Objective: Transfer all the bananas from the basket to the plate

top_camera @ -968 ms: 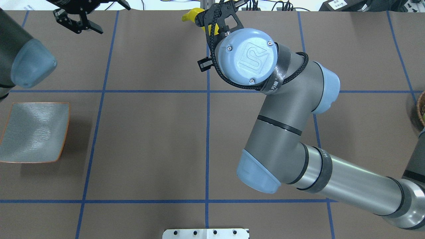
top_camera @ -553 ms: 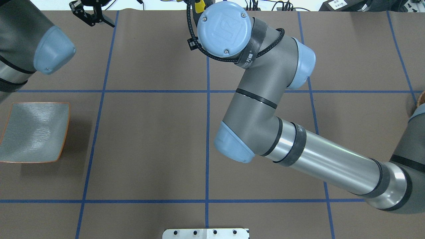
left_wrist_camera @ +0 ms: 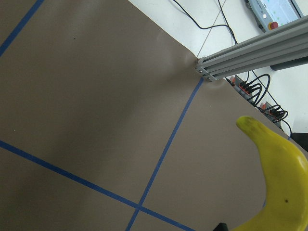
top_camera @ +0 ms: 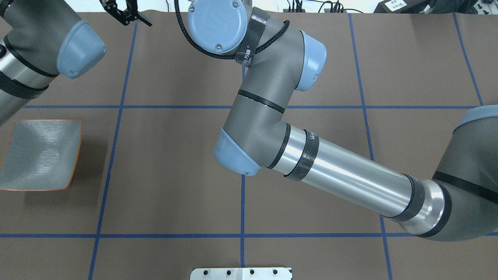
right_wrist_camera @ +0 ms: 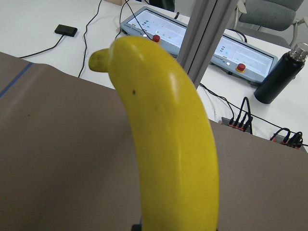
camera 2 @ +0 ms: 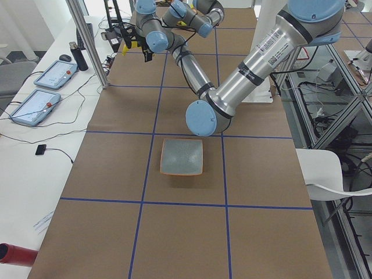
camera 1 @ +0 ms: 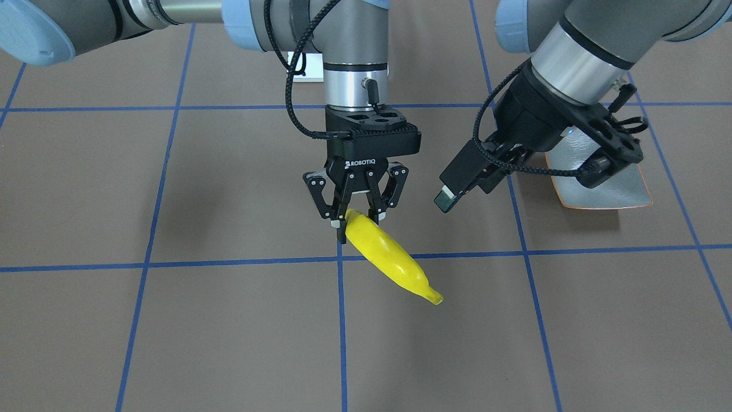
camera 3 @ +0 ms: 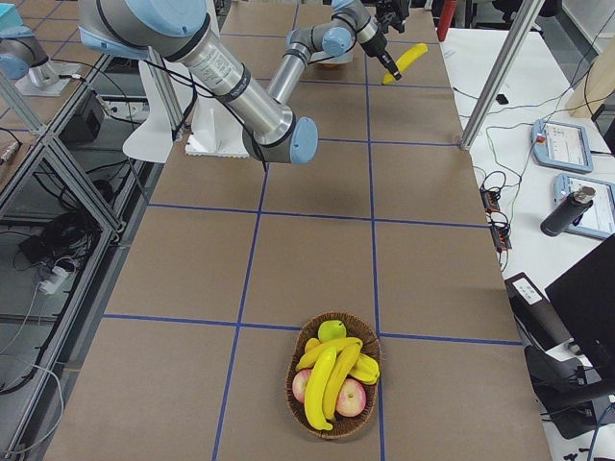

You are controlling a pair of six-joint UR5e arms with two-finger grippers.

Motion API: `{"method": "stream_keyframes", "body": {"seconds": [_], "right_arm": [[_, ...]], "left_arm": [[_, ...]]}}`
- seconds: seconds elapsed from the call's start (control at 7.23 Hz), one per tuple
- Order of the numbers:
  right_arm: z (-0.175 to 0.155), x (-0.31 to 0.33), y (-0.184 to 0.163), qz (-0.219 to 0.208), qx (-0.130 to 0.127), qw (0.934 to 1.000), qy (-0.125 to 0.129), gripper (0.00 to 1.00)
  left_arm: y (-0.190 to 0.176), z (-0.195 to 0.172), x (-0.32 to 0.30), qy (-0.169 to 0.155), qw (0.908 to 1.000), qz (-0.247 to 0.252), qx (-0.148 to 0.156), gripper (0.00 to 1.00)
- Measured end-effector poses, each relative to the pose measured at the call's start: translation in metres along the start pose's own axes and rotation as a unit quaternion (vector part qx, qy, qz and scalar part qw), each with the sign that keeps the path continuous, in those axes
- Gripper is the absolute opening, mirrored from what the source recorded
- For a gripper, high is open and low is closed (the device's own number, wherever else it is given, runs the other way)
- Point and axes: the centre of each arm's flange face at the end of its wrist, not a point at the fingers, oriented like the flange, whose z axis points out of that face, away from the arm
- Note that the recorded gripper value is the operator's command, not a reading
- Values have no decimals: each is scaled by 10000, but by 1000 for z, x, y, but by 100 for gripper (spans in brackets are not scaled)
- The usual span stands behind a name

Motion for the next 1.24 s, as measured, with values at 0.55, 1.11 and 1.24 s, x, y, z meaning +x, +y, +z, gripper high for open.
{"method": "stream_keyframes", "body": {"seconds": [0.55,1.11,1.24], "right_arm": [[-22,-34,32,-87,272,9996,-36,0],[-37,-52,48,-137,457,9988,-62,0],[-39,-55,50,-149,498,9986,-54,0]], "left_arm": [[2,3,6,4,9997,-254,-25,100],[7,5,7,12,9997,-250,-64,100],[8,5,8,15,9997,-244,-68,98]]}}
